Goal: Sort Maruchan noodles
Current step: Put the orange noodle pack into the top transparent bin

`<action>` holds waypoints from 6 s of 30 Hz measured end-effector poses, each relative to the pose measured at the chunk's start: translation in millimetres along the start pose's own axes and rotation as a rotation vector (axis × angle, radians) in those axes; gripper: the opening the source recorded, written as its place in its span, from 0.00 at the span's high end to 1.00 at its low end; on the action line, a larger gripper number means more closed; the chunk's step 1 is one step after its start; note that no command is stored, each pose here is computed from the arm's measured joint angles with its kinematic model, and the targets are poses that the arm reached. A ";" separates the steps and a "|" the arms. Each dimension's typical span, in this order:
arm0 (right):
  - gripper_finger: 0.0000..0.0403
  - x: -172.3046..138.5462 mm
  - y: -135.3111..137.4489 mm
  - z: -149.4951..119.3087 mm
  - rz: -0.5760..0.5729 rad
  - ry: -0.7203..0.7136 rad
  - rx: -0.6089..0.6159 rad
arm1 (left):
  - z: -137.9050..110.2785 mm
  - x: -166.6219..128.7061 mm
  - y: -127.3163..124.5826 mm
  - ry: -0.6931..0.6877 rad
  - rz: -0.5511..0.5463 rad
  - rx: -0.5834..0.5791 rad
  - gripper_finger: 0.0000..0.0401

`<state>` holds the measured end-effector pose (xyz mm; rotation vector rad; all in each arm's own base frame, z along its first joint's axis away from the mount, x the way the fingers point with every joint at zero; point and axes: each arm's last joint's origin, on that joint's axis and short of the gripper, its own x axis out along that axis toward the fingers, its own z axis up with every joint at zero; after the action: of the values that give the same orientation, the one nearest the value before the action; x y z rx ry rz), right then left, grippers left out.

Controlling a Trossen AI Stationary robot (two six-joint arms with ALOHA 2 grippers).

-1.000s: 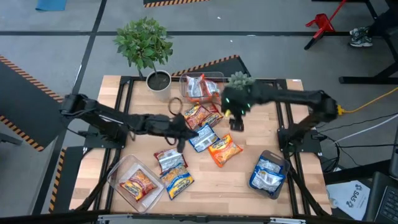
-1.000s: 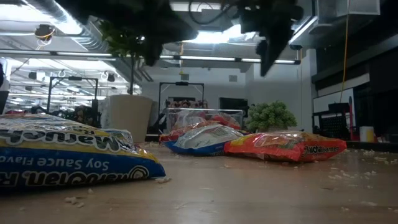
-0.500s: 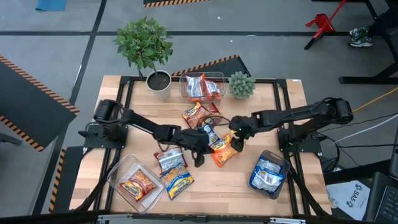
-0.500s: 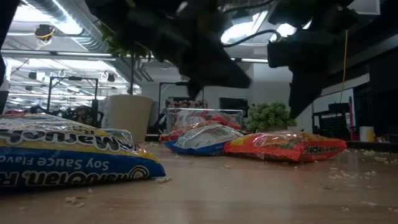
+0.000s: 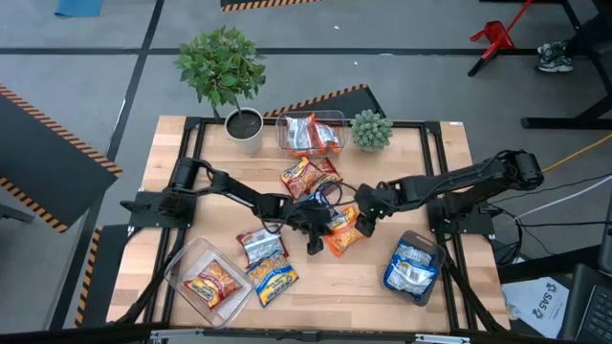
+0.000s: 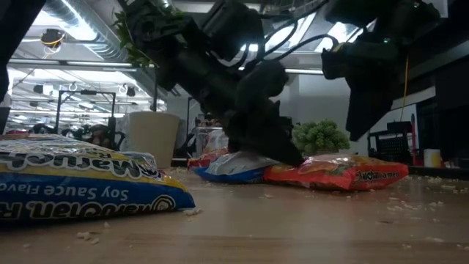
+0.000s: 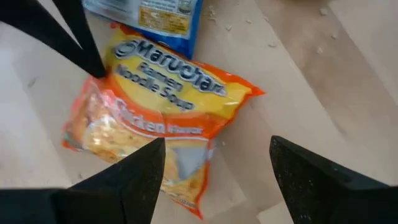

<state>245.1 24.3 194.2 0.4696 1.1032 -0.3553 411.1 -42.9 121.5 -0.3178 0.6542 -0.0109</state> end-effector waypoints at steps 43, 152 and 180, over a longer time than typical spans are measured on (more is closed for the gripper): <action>0.54 51.7 -23.9 -39.2 0.196 -0.142 0.229 | -18.9 13.5 11.9 0.091 0.045 -0.001 1.00; 0.61 67.8 -36.5 -24.1 0.427 -0.077 0.084 | -16.1 16.8 16.0 0.119 0.087 0.081 1.00; 1.00 19.0 -24.1 53.1 0.449 -0.349 0.046 | 97.0 -166.4 5.6 -0.167 0.239 0.024 1.00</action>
<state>281.5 -25.1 192.1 0.6520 0.6280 -0.0618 336.4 8.4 291.5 -0.2129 0.5223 0.2339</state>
